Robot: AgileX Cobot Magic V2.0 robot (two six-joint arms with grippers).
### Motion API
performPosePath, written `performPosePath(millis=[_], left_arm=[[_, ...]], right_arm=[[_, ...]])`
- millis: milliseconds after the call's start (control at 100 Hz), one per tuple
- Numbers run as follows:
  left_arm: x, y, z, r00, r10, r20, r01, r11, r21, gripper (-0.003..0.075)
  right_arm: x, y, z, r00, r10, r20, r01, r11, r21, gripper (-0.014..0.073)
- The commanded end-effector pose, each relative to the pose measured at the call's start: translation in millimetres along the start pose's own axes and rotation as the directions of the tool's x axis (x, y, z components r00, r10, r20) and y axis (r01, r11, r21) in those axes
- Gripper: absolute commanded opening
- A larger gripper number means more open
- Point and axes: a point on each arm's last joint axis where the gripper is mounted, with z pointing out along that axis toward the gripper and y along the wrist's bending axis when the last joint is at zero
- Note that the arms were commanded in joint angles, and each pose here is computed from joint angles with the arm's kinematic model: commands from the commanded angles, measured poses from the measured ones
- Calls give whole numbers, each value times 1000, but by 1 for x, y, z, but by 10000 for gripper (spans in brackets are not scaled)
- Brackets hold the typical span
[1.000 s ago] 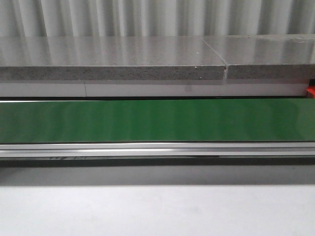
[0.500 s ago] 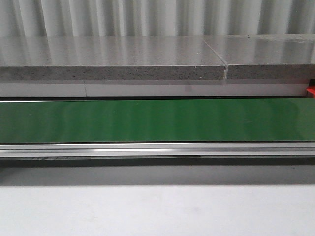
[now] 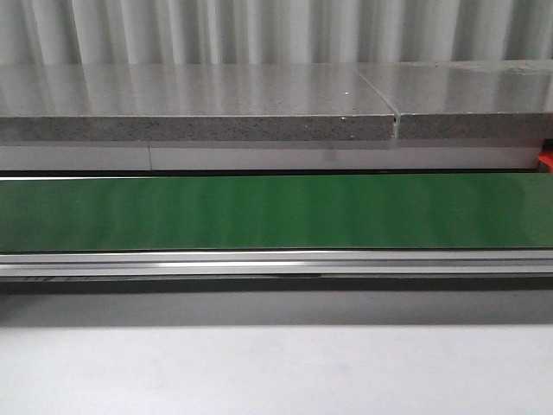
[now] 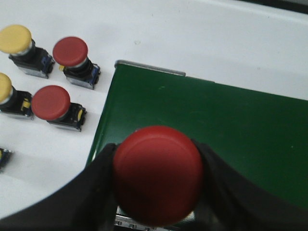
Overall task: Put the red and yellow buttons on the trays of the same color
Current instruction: 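Lower the red button onto the green belt and open the left gripper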
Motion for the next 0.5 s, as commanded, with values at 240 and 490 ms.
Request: performPosePath(millis=[240, 490], left_arm=[[-9, -8, 20, 1000, 11, -4, -11, 1000, 20, -20], [-4, -11, 44, 997, 23, -75, -22, 1000, 9, -15]], right_arm=[[-12, -2, -6, 997, -4, 74, 2, 1000, 27, -68], [-12, -2, -6, 997, -4, 74, 2, 1000, 27, -68]])
